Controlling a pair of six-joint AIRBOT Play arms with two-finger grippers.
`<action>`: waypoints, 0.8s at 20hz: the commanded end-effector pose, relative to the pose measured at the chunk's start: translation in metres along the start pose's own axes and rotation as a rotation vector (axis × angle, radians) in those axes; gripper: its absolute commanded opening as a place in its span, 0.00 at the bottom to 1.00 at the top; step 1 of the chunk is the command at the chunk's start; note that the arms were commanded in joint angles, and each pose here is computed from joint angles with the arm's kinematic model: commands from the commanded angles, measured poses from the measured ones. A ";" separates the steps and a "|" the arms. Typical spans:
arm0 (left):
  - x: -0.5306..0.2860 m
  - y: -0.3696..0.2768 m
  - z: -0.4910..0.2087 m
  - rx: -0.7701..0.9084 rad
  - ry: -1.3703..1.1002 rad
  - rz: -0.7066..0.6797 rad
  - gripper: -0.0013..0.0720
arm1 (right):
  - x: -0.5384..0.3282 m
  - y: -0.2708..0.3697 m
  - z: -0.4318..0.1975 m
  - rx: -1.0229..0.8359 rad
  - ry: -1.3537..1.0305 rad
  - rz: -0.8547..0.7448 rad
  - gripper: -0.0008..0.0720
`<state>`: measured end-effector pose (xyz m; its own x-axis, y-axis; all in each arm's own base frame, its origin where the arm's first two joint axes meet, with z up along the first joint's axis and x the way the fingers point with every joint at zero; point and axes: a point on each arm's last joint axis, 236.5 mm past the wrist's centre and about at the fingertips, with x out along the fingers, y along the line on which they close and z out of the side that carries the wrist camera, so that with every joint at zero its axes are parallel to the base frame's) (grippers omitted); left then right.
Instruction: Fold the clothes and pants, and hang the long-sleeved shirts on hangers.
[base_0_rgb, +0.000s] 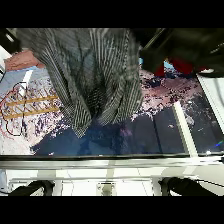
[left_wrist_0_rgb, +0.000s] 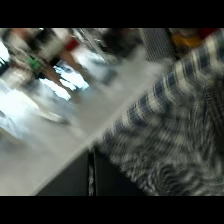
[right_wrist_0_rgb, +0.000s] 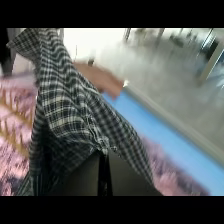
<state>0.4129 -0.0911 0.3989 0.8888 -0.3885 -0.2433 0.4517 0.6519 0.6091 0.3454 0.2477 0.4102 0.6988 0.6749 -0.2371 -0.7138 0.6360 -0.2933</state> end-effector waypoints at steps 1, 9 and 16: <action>0.037 -0.051 -0.091 -0.130 0.219 -0.136 0.08 | 0.036 0.017 -0.078 0.065 0.211 0.077 0.07; 0.078 -0.137 -0.171 -0.363 0.318 -0.343 0.09 | 0.097 0.031 -0.146 0.151 0.344 0.153 0.08; 0.062 -0.107 -0.152 -0.527 0.220 -0.283 0.60 | 0.107 0.034 -0.157 0.169 0.366 0.171 0.08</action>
<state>0.4366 -0.0905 0.1816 0.6688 -0.4582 -0.5855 0.6286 0.7690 0.1161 0.4011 0.2824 0.2344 0.5242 0.6216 -0.5821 -0.7961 0.6004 -0.0758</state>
